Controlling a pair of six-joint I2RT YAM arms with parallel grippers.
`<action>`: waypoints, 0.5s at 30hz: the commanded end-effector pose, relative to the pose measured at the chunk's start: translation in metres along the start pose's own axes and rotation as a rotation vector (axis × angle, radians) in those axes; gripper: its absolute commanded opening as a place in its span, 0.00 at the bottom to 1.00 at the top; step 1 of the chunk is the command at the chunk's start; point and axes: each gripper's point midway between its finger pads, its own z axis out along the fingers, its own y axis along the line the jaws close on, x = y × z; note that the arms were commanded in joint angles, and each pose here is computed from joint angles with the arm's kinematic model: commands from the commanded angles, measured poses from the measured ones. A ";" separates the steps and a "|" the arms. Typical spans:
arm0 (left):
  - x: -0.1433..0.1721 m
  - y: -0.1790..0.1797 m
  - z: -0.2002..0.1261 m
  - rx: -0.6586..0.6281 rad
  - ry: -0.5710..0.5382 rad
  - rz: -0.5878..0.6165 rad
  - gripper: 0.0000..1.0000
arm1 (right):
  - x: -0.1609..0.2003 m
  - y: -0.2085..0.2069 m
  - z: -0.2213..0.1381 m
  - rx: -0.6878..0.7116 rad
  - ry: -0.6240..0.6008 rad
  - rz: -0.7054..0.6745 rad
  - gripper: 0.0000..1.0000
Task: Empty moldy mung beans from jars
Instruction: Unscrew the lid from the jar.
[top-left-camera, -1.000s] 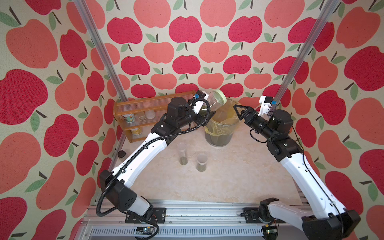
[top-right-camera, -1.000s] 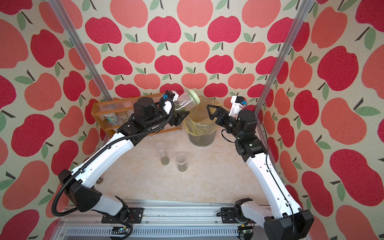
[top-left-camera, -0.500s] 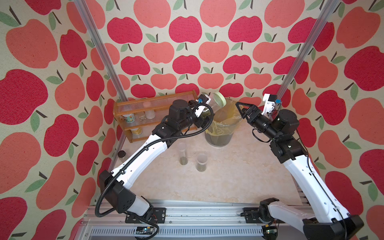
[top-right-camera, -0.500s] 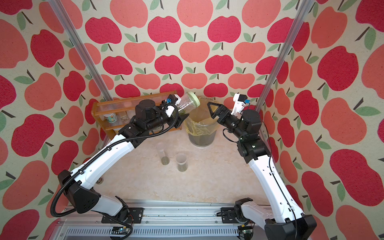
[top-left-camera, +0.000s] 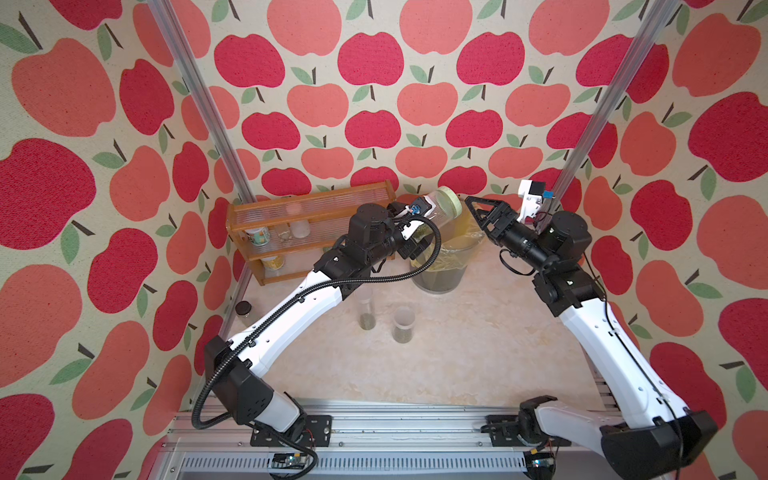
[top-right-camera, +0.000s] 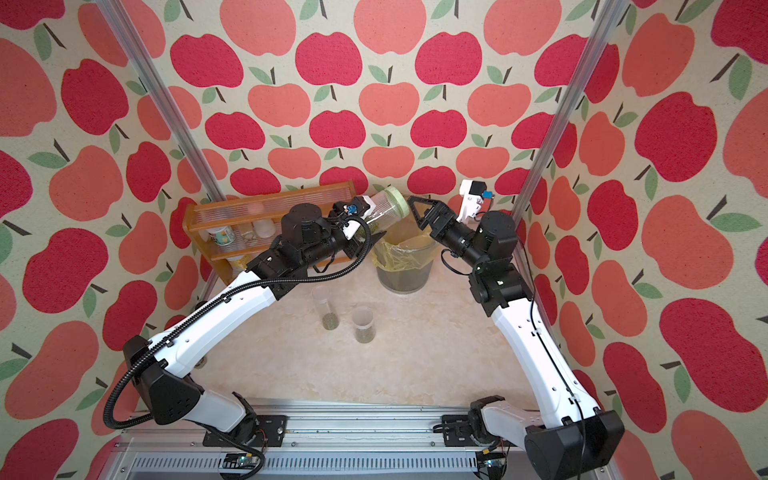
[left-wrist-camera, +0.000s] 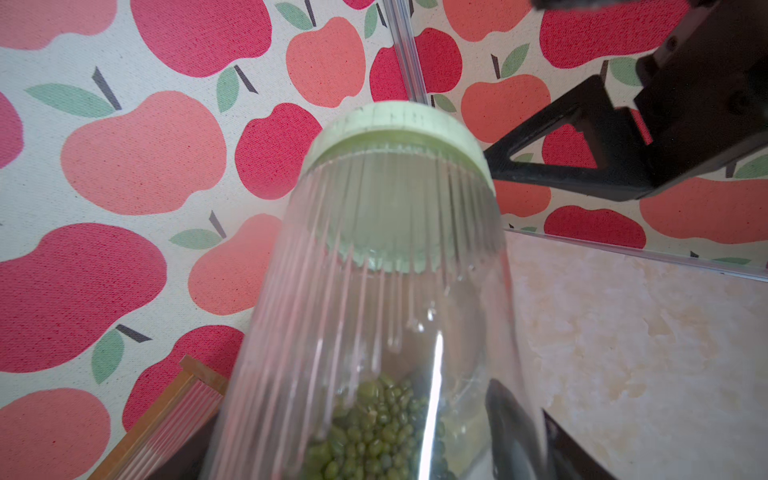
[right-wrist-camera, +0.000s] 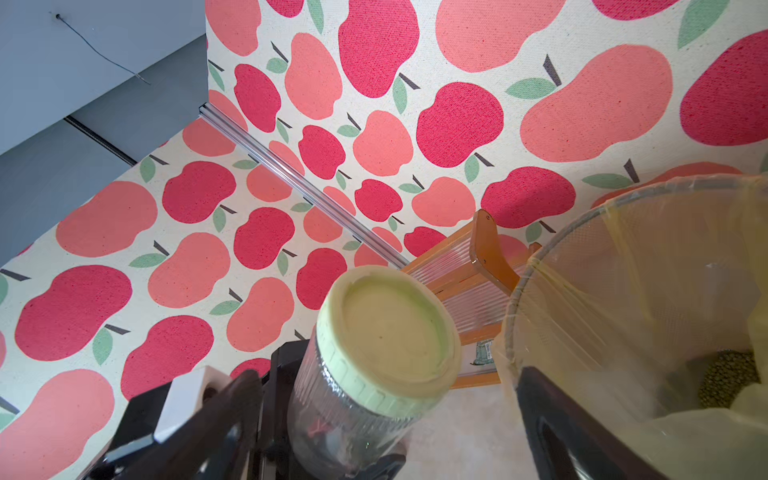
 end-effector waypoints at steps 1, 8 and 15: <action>-0.037 0.014 -0.008 -0.092 -0.124 0.069 0.38 | -0.002 0.005 0.010 -0.053 0.003 0.060 0.99; -0.035 0.008 -0.005 -0.098 -0.115 0.115 0.38 | 0.001 0.008 0.017 -0.063 0.005 0.073 0.99; -0.034 0.006 -0.004 -0.110 -0.132 0.117 0.38 | 0.003 0.007 0.021 -0.070 -0.009 0.099 0.99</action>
